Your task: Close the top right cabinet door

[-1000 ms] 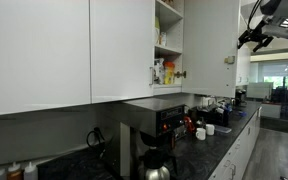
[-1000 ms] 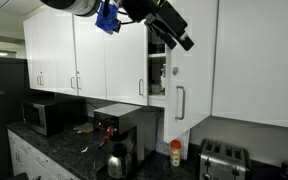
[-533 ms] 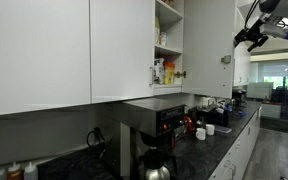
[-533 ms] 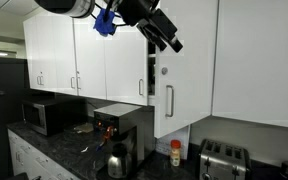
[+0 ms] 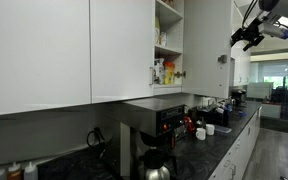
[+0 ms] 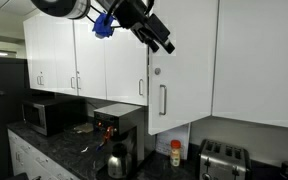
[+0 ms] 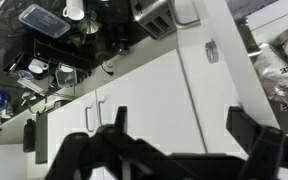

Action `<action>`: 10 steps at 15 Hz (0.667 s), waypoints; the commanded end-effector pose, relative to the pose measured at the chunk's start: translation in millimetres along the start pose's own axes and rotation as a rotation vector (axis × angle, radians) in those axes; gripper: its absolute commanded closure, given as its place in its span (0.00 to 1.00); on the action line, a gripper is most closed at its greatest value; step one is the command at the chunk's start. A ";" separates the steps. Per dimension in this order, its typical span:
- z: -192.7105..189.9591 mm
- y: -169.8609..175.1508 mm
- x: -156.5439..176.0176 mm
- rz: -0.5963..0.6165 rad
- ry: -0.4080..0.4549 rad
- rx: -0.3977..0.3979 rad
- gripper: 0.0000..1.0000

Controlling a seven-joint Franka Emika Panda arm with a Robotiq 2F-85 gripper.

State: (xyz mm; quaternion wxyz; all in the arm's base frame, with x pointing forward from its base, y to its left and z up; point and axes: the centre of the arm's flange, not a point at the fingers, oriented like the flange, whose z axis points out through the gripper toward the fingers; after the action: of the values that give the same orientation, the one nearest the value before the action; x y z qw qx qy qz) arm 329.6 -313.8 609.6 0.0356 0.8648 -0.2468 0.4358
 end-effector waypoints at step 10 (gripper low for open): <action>8.4 -68.5 -11.1 -0.135 -0.049 0.125 0.00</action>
State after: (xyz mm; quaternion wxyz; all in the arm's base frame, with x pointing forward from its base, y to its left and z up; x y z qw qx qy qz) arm 354.5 -265.2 611.4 0.0130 0.8830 -0.1850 0.4312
